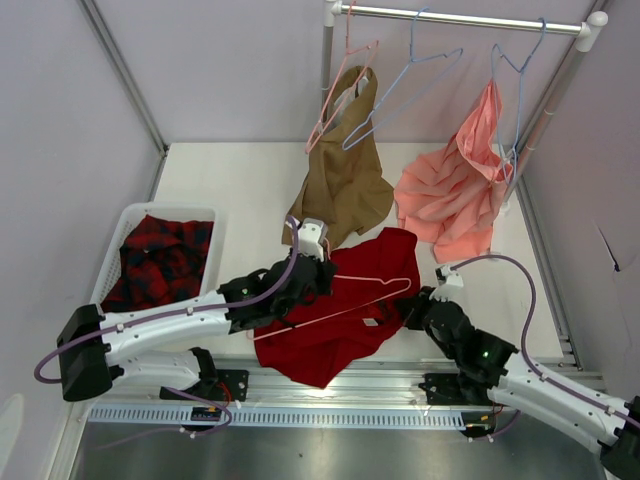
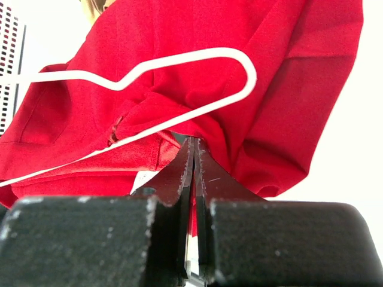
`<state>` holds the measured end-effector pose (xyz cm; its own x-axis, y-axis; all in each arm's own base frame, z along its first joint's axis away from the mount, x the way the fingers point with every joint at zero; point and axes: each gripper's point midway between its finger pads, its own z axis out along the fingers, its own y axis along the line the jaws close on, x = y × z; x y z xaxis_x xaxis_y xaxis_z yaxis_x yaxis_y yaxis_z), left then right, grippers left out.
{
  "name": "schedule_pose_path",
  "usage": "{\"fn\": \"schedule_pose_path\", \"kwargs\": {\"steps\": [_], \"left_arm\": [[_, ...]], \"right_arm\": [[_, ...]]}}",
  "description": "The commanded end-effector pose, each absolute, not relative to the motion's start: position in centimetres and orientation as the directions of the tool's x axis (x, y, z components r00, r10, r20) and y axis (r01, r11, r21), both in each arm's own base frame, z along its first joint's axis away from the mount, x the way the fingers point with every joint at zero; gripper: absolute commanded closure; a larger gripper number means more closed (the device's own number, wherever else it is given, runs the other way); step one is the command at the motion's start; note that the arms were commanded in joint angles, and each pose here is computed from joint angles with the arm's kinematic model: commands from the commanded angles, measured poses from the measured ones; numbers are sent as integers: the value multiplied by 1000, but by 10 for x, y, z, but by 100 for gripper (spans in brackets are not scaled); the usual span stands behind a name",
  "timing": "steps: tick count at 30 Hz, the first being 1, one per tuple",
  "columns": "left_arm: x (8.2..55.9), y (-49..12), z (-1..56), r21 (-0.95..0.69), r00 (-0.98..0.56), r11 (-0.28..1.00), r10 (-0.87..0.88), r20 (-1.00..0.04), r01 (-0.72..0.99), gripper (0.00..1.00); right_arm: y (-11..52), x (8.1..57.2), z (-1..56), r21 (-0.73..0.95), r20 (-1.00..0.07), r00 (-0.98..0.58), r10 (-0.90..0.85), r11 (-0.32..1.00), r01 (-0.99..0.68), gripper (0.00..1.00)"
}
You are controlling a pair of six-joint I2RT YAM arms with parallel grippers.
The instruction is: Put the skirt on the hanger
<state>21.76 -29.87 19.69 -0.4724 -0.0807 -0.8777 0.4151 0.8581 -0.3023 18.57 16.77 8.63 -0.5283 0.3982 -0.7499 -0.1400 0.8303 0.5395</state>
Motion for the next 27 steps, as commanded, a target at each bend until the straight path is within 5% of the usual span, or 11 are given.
{"fn": "schedule_pose_path", "kwargs": {"steps": [1, 10, 18, 27], "left_arm": [[223, -301, 240, -377, -434, 828, -184, -882, 416, 100], [224, -302, 240, -376, -439, 825, -177, -881, 422, 100], [224, -305, 236, -383, -449, 822, -178, -876, 421, 100], [225, -308, 233, -379, -456, 822, -167, -874, 426, 100]], "right_arm": [[166, 188, 101, 566, -733, -527, 430, 815, -123, 100], [181, 190, 112, 629, -687, -592, 421, 752, -196, 100], [209, 175, 108, 528, -757, -600, 258, 783, -329, 81], [196, 189, 82, 360, -815, -550, 184, 904, -231, 62]]}}
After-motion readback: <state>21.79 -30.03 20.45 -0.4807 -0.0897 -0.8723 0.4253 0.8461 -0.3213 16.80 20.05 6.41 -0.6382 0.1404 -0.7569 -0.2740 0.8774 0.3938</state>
